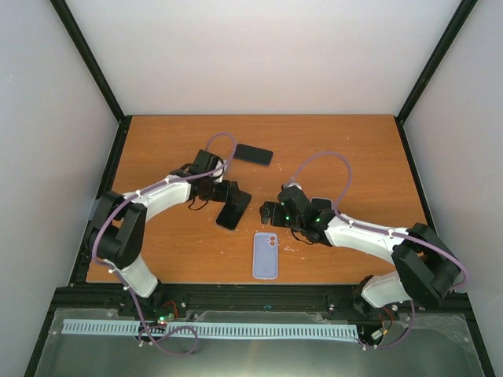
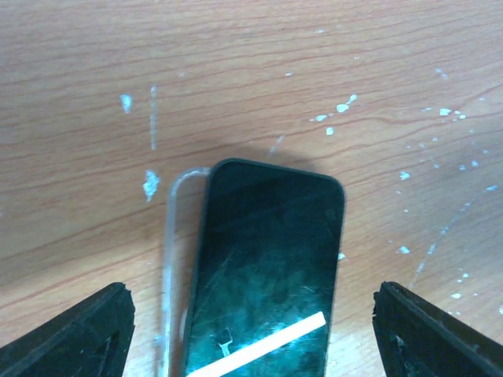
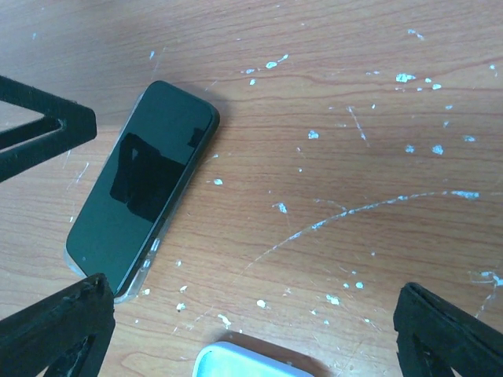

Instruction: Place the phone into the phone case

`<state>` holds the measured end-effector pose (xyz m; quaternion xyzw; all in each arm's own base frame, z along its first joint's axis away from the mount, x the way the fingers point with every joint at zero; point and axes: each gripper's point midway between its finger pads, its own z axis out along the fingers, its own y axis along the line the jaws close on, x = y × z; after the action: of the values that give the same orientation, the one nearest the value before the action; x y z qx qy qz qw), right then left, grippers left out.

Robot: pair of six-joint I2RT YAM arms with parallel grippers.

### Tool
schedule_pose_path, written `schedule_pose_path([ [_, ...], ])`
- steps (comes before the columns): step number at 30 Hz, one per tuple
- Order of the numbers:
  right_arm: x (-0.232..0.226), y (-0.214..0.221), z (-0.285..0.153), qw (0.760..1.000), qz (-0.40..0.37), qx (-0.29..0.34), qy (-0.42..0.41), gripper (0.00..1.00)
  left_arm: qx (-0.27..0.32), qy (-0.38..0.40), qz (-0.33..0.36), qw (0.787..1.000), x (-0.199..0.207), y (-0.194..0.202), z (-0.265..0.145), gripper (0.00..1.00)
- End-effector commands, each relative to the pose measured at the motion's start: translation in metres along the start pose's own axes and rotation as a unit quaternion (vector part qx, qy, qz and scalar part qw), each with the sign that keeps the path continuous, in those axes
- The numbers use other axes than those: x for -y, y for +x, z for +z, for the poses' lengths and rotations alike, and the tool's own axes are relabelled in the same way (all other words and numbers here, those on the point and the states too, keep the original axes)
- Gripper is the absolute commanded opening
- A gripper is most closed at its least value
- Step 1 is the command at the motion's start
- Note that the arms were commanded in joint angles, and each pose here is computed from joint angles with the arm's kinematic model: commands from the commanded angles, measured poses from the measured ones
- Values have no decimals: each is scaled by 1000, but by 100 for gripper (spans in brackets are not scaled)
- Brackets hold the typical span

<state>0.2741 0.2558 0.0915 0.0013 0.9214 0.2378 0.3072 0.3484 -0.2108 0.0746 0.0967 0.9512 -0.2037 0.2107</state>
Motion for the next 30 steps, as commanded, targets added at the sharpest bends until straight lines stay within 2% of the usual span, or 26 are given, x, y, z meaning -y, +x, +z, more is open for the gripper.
schedule_pose_path([
  [1,0,-2,0,1000,5,1,-3,93,-1,-1,-55,998,-20,5,4,79],
  [3,-5,0,2,1000,-2,-7,-12,87,4,15,-76,997,-27,5,5,74],
  [7,-8,2,5,1000,-3,-10,-23,76,4,44,-86,995,-32,5,5,73],
  [15,-14,8,11,999,0,-27,-39,69,-30,78,-103,991,-33,30,20,62],
  [20,-13,3,8,999,-7,-24,-28,62,-35,109,-119,986,-22,47,14,50],
  [24,-11,5,7,999,-2,-22,-29,57,-32,168,-129,977,-1,57,10,39],
  [30,-15,-4,12,1000,-10,-11,-24,51,-38,235,-138,961,28,68,4,28],
])
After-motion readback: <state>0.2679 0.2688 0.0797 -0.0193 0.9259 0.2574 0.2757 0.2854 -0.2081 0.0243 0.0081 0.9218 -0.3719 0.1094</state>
